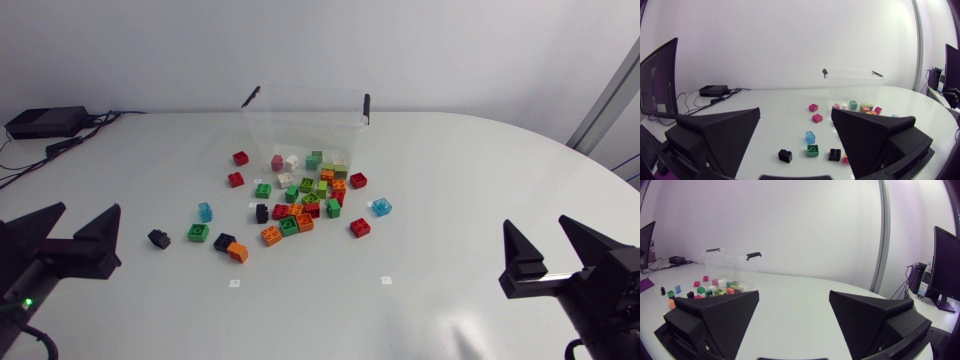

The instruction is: Place the duplo bricks in the container

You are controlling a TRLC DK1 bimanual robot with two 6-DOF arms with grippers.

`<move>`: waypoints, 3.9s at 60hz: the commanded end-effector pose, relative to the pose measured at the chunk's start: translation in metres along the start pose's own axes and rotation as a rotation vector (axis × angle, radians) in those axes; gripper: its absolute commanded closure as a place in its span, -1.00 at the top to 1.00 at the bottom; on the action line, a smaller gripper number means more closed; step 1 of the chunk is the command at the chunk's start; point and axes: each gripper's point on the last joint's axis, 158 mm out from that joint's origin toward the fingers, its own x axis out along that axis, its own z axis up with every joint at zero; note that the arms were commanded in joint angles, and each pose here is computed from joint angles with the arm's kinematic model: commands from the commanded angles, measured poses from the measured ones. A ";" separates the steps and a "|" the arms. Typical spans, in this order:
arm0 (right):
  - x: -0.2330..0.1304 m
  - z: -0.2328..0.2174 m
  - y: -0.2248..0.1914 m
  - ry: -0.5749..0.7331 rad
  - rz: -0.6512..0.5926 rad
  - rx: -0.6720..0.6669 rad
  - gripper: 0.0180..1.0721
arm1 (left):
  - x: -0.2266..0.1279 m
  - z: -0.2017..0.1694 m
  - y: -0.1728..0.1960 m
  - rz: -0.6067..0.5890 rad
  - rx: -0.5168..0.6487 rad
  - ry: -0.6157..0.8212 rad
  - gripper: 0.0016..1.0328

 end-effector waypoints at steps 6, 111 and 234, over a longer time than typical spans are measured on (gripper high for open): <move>-0.001 0.026 0.006 -0.015 0.033 0.029 0.93 | 0.022 0.008 0.000 -0.007 -0.051 0.152 0.92; 0.051 -0.058 0.082 0.768 0.369 -0.277 0.90 | 0.117 -0.192 0.023 -0.430 0.365 1.251 0.73; 0.200 -0.174 0.144 1.076 0.354 -0.268 0.39 | 0.197 0.038 -0.110 -0.647 0.203 0.718 -0.30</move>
